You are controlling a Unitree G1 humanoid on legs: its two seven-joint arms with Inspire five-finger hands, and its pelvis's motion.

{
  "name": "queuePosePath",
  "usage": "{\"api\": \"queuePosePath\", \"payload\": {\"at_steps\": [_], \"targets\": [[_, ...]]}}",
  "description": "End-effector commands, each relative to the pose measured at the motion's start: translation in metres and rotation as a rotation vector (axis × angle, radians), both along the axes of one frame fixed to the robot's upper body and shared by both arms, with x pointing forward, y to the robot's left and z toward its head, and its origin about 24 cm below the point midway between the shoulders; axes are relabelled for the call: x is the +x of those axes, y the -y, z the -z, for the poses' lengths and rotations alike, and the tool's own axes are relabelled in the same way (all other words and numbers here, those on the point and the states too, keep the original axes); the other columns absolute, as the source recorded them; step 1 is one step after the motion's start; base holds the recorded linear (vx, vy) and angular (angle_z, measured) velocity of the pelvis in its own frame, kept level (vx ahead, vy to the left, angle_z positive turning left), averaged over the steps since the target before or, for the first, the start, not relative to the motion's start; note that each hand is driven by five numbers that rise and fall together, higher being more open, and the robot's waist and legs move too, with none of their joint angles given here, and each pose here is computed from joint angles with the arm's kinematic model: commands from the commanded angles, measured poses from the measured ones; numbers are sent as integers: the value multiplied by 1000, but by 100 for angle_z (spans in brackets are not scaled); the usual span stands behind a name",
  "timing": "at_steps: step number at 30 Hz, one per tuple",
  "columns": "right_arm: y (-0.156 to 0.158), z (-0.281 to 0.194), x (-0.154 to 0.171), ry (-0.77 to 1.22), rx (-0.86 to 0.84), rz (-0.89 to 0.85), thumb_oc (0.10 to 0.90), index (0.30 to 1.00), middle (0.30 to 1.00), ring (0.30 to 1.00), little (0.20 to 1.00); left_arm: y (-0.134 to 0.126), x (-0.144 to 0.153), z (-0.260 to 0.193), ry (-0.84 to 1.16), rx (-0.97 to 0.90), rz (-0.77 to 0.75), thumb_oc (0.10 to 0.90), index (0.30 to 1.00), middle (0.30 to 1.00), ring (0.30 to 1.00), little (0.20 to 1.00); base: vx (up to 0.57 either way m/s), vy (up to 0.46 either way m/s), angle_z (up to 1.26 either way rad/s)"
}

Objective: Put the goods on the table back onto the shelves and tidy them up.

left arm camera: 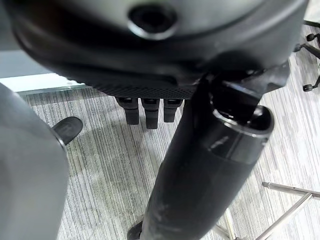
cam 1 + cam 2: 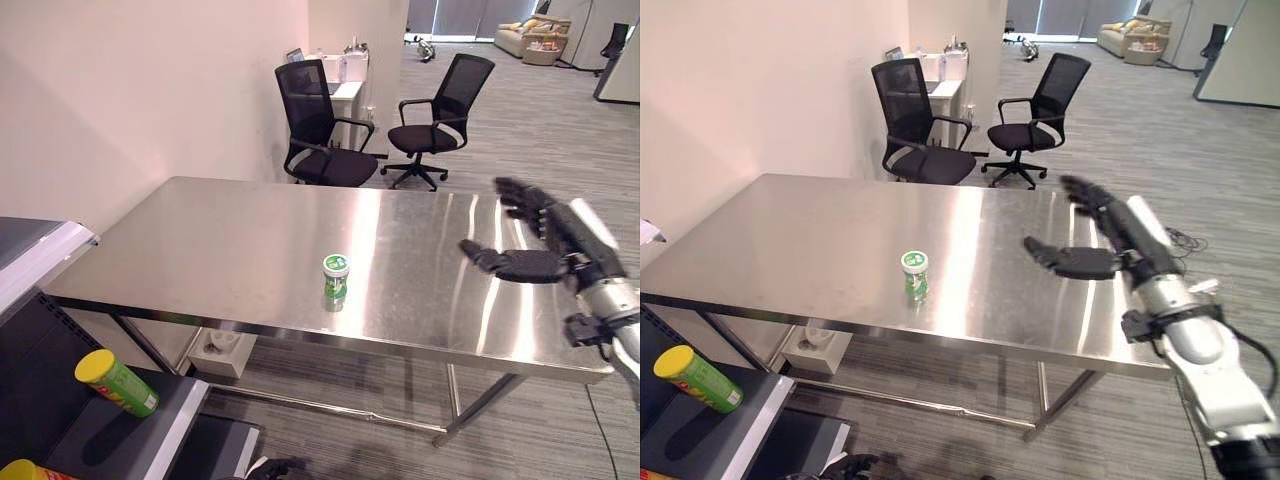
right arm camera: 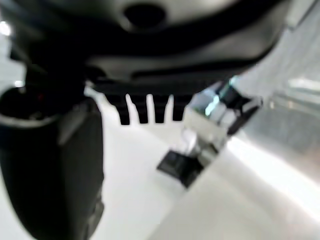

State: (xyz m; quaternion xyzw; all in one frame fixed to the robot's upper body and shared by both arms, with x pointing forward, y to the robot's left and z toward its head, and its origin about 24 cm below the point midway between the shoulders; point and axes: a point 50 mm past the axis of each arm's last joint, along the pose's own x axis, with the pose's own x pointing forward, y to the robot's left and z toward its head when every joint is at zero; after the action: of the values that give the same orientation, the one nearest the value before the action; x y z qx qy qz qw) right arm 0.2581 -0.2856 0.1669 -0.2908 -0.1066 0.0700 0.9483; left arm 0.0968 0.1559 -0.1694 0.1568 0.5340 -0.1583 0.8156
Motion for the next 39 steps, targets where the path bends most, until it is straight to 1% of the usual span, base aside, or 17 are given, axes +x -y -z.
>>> {"api": "queuePosePath", "payload": {"at_steps": [1, 3, 7, 16, 21, 25, 39], "targets": [[-14, -64, 13, 268, 39, -99, 800, 900, 900, 900, 900, -2, 14, -4, 50, -10, 56, 800, 900, 900, 900, 900, -13, -21, 5], [-24, -61, 20, 255, 44, -133, 800, 900, 900, 900, 900, -1, 16, -5, 56, -11, 62, 800, 900, 900, 900, 900, -12, -16, 4], [-38, -54, 29, 234, 0, -162, 800, 900, 900, 900, 900, 1, 17, -5, 63, -11, 60, 800, 900, 900, 900, 900, 4, -5, 13], [-52, -41, 45, 211, 3, -154, 800, 900, 900, 900, 900, -1, 20, -6, 69, 3, 50, 800, 900, 900, 900, 900, 4, -8, 9], [-55, -34, 52, 186, 10, -147, 800, 900, 900, 900, 900, -1, 20, -6, 70, 6, 46, 800, 900, 900, 900, 900, 7, -13, 11], [-53, -24, 63, 134, 6, -106, 800, 900, 900, 900, 900, -2, 19, -6, 67, 6, 35, 800, 900, 900, 900, 900, 9, -15, 7], [-62, -10, 88, 44, 39, -84, 800, 900, 900, 900, 900, -6, 21, -6, 72, 18, 13, 800, 900, 900, 900, 900, 1, -10, 10]]}}
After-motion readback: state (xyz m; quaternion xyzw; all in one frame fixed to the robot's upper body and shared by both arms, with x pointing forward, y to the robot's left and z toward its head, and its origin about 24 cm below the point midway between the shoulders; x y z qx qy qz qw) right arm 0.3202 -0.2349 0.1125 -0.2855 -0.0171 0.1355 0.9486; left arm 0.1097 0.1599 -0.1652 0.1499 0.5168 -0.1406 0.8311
